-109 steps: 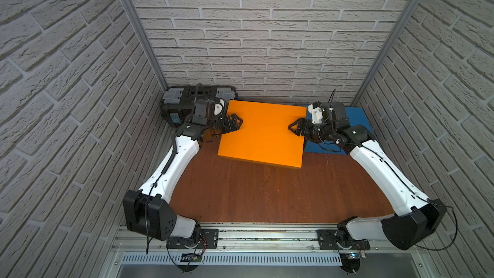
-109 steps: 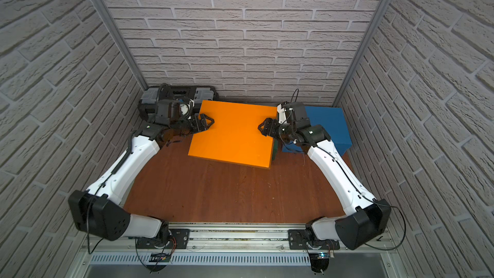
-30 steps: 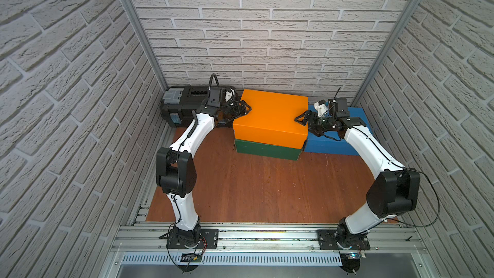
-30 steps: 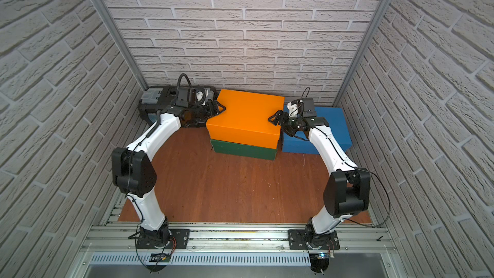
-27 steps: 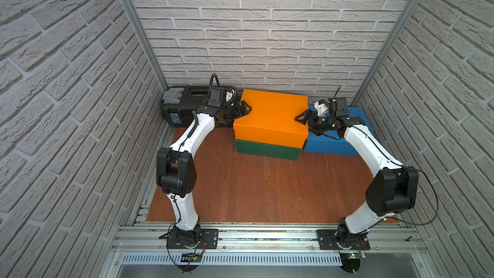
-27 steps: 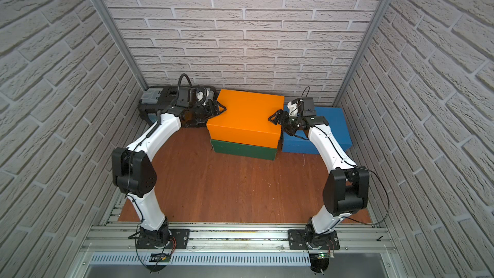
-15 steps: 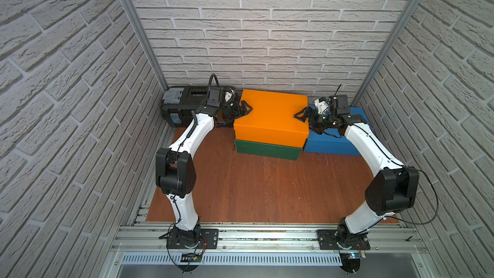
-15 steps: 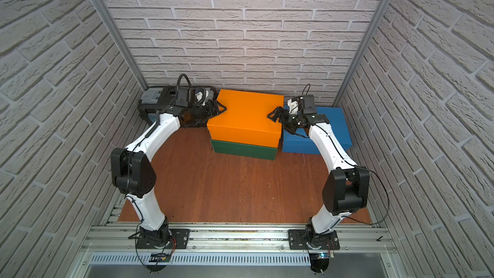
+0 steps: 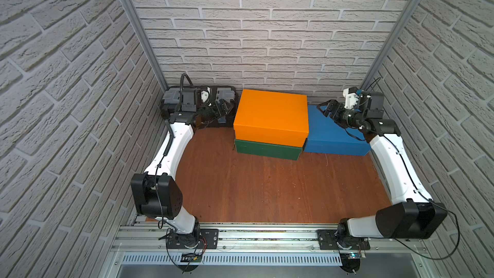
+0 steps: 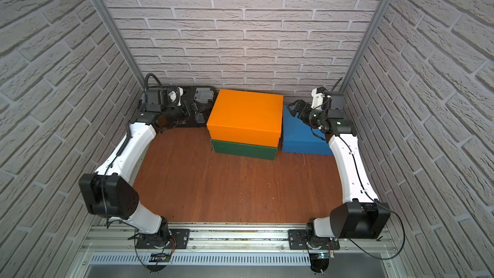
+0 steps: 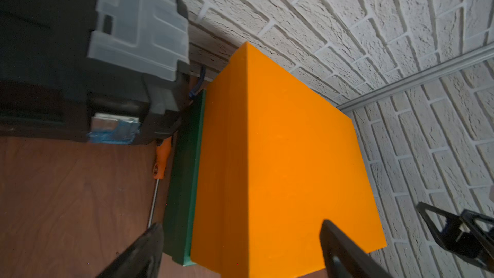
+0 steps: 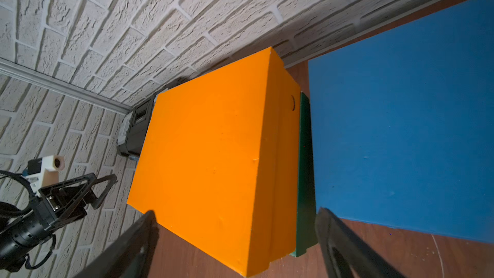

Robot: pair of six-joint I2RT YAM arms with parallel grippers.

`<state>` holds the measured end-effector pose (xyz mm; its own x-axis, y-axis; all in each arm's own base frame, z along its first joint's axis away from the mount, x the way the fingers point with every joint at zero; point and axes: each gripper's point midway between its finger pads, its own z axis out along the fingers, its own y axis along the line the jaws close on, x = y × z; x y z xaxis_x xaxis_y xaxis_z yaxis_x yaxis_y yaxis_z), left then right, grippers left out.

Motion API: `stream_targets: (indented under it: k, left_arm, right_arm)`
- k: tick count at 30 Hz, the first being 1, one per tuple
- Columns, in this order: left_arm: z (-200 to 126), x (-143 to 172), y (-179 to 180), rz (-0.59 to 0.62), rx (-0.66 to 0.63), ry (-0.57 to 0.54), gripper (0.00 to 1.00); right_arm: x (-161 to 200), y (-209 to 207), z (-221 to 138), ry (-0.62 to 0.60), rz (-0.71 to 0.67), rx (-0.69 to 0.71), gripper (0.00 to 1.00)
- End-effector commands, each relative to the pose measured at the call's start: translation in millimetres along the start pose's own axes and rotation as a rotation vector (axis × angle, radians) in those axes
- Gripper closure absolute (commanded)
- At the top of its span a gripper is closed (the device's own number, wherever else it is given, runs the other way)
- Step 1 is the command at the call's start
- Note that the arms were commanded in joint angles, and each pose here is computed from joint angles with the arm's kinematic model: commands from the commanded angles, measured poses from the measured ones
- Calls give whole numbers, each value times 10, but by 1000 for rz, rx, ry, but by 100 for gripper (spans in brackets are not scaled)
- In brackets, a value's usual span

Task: Stack the shoeboxes
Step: Move the shoeboxes to the center of the board.

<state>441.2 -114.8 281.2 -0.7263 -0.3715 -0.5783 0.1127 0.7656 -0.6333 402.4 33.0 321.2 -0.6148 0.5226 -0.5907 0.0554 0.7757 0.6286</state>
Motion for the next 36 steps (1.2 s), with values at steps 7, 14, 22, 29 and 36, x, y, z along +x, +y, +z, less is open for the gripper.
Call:
stream_targets:
  k: [7,14,22,29,36]
  left_arm:
    - [335,599,616,-112,-59,130,40]
    - [677,852,855,-184,-72,203,46]
    - [977,1023,934,-207,-87,258,44]
    - [1150,1162,968,-208,-94,304,35]
    - [1242,1236,948,-203,-61,322,23]
  right_arm:
    - [999,-782,461,179,237,63,70]
    - [1289,-950,686,222,280,85,71]
    - [1388,-925,1017,227,266,105,71]
    - [1393,-1052,1072,139,293,145,74]
    - [1531,-1001,1248,167,306,112,72]
